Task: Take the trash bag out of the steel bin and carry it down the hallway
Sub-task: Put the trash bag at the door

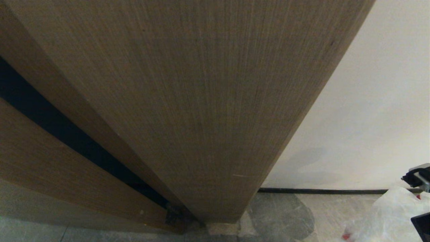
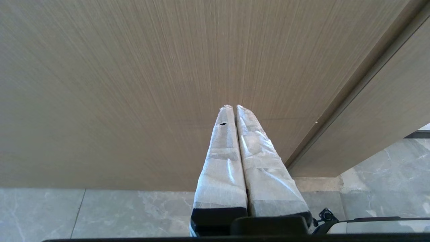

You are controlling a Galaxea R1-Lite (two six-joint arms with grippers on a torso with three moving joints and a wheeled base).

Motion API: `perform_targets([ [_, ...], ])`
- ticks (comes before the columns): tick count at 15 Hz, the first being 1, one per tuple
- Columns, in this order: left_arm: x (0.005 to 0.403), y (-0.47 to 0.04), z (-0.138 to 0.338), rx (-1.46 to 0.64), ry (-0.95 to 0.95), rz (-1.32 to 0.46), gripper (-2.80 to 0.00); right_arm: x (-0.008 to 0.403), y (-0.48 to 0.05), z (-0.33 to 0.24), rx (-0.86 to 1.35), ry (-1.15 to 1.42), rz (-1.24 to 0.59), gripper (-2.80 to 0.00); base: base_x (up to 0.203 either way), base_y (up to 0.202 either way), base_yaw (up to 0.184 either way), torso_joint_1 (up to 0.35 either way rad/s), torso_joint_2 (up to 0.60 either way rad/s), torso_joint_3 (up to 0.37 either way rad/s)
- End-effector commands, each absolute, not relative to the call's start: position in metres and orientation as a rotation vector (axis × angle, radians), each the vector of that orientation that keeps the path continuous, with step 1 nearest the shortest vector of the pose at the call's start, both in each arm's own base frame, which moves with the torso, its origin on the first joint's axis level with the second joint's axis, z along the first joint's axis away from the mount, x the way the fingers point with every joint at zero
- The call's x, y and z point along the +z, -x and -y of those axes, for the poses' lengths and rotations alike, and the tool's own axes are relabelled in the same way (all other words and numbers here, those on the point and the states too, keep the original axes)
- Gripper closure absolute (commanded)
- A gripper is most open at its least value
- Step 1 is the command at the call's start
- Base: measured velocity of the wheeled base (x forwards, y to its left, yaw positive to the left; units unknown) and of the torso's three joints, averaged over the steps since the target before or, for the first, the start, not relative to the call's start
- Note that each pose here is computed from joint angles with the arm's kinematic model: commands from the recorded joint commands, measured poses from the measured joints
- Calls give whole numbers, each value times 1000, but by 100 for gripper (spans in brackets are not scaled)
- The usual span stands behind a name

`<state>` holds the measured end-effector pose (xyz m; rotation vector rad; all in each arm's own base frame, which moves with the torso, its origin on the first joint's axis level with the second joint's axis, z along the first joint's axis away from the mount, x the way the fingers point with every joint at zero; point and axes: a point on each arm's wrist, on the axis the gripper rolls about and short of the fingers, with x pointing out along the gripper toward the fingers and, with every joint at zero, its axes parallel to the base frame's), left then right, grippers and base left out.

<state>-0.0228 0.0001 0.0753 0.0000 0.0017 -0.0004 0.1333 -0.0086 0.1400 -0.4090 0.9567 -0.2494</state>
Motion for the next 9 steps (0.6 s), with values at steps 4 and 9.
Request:
perform_targets([
  [4, 75, 23, 0, 0, 0, -2, 0, 94, -165, 10, -302, 459, -1039, 0, 0, 0, 0, 0, 0, 0],
  [9, 75, 23, 0, 0, 0, -2, 0, 65, -201, 8, -350, 497, -1022, 0, 0, 0, 0, 0, 0, 0],
])
